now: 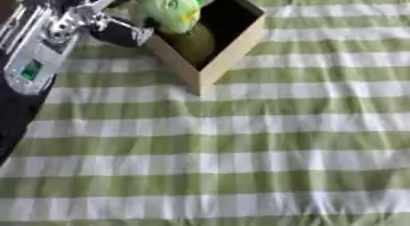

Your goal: Pick up objects on the table and place them in the box.

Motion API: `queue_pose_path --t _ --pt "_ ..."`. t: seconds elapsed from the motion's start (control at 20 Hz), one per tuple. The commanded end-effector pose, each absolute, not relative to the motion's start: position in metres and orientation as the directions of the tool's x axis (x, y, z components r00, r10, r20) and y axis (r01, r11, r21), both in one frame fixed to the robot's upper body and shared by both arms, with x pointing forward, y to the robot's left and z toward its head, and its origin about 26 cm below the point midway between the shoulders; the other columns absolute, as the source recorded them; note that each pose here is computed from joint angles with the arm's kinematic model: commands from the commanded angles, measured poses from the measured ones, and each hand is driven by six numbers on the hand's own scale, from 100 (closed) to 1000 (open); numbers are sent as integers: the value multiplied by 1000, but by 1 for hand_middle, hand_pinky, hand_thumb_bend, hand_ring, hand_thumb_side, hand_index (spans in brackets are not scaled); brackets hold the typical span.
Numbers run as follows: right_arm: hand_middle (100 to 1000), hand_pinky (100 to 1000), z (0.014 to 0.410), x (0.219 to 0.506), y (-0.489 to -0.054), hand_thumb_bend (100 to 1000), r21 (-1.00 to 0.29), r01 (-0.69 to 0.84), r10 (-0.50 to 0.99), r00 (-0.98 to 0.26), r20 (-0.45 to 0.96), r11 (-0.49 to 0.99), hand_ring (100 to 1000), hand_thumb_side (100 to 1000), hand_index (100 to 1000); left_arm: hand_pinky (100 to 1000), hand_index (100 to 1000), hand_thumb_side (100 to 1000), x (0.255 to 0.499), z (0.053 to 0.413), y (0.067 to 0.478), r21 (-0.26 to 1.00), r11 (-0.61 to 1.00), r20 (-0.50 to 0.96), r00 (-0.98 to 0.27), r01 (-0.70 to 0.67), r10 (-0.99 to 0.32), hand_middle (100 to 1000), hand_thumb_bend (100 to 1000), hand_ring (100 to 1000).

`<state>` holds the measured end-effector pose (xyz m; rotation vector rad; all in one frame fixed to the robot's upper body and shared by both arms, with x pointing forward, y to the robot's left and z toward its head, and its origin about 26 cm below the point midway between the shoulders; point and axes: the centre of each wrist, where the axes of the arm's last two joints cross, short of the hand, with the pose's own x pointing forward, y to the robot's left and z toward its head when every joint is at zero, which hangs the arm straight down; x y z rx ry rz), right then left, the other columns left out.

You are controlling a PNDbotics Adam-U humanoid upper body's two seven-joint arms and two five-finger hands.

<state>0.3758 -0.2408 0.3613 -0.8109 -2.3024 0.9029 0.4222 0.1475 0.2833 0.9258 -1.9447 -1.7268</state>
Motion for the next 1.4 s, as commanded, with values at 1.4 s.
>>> queue_pose_path --t 1.4 --pt "779 934 369 370 -261 100 -712 398 731 -640 235 578 908 147 829 888 916 346 355 322 346 989 100 67 -275 -108 -959 791 362 849"
